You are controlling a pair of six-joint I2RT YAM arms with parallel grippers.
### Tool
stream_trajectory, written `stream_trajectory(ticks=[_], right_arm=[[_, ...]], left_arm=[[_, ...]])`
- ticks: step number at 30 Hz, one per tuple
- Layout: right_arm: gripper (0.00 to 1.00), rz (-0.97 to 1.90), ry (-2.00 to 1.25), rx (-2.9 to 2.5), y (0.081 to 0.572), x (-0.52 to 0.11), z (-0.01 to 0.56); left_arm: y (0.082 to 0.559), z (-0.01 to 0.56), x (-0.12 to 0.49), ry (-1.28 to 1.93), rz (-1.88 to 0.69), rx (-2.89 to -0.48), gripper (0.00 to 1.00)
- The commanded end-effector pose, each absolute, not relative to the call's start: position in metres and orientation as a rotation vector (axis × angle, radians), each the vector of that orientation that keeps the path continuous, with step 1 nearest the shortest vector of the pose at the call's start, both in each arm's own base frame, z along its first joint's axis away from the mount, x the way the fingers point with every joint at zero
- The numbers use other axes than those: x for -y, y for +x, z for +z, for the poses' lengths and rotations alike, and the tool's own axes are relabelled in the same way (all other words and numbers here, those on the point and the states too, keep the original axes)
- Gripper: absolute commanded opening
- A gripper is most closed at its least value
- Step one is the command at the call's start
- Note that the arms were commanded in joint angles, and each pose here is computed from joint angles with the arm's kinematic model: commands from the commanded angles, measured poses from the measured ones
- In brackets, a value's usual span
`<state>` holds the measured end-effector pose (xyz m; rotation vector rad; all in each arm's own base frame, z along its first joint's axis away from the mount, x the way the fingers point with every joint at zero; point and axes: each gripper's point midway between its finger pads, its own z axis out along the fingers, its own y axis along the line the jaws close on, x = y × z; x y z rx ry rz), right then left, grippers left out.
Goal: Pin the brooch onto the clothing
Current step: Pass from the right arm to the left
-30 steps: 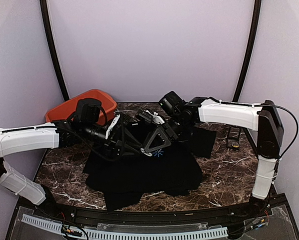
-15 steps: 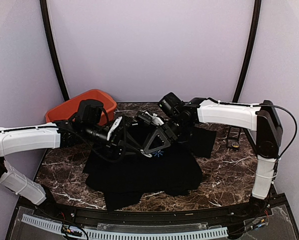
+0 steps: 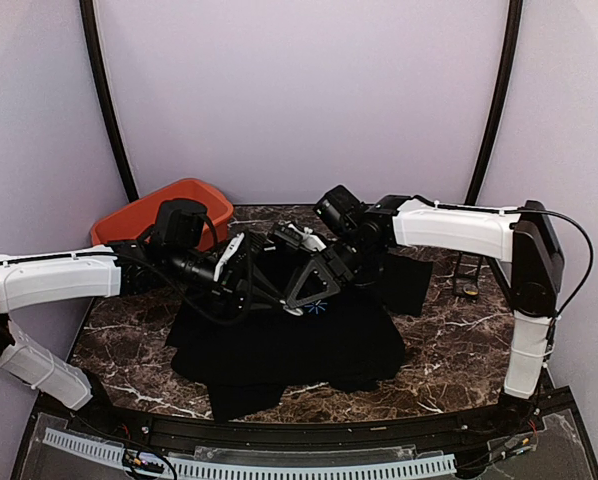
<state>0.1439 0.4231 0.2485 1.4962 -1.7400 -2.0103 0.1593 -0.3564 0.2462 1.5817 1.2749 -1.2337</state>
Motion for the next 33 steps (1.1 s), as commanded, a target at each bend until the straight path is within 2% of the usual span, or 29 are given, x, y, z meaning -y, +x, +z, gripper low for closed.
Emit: stream_trajectory(ticks=[1, 6, 19, 27, 33], right_arm=[[0.37, -2.031, 1.504, 1.694, 0.143, -0.428, 0.251], [0.36, -2.037, 1.507, 1.682, 0.141, -0.428, 0.252], [0.38, -2.025, 1.502, 1.696, 0.142, -0.428, 0.245], [0.57, -1.951, 1.498, 1.918, 0.172, -0.420, 0.231], [0.61, -1.904, 1.612, 2.123, 0.195, -0.406, 0.238]], left_arm=[[0.147, 0.249, 0.357, 1.618, -1.285, -1.241, 0.14], [0.147, 0.249, 0.357, 1.618, -1.279, -1.242, 0.04], [0.142, 0.249, 0.358, 1.627, -1.311, -1.233, 0.01], [0.149, 0.249, 0.359, 1.599, -1.283, -1.268, 0.01], [0.157, 0.244, 0.360, 1.583, -1.249, -1.325, 0.01]])
